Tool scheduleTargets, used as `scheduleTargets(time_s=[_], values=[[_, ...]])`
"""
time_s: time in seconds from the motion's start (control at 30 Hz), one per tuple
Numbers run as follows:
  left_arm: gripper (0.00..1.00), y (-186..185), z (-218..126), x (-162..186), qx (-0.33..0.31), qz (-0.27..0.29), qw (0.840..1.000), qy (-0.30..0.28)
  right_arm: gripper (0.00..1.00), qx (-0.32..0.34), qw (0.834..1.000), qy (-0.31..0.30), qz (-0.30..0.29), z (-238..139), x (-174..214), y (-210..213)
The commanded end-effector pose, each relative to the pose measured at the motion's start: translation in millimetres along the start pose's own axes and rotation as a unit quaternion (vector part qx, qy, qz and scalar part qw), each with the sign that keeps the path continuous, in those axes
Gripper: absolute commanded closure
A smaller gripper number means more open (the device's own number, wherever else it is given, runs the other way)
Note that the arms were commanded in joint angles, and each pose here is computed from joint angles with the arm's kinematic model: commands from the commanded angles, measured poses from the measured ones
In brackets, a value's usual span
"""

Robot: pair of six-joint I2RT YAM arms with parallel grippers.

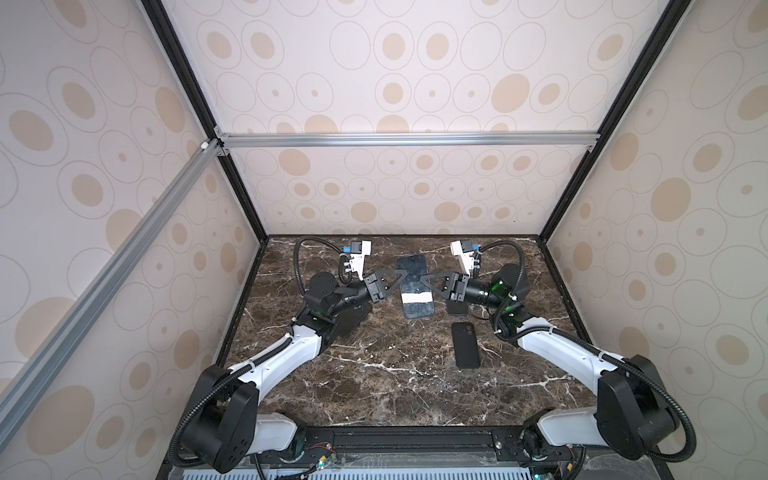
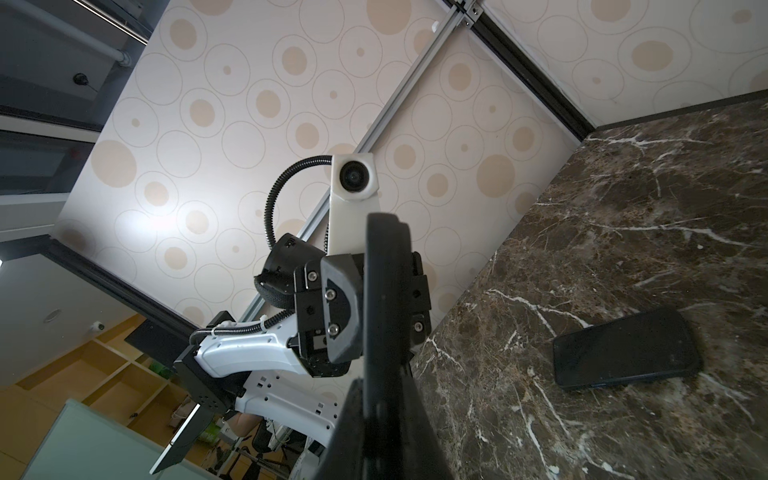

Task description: Take the phone out of the phone case

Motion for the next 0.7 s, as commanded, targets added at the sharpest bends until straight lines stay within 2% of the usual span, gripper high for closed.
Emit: scheduleTargets(time_s=[0.0,0.2,0.37,0.5,0.67], values=[[0.70,-26.8,1.3,-6.6,0.053,0.036,0.998,-0.004,0.89,-0.028,0.999,-0.023,-0.025,-1.2,-23.7,19.6],[0.68,-29.3,9.0,5.9,0.070,0.031,0.997,0.026,0.89,-0.038,0.998,-0.020,-0.047,-1.3,-33.2,29.2],[0.74,-33.2,12.7,8.7,0.083,0.033,0.995,0.041,0.89,-0.043,0.997,-0.017,-0.055,-3.1,-36.3,31.5],[0.78,-36.0,13.0,9.6,0.091,0.039,0.994,0.049,0.89,-0.051,0.997,0.011,-0.065,-2.8,-32.5,35.2],[0.79,-38.6,13.8,8.4,0.096,0.039,0.993,0.048,0.89,-0.051,0.995,0.029,-0.076,-4.5,-30.0,39.6]])
Point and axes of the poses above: each gripper's point midway between its finger pads, its own z axis out along the fingers, its own y axis along the line the jaws close on, x = y × z, the point moved 6 cm from there along -z, back along the fingers, and after that the axes turned 5 degrees about -z, right-handed, at the moved point
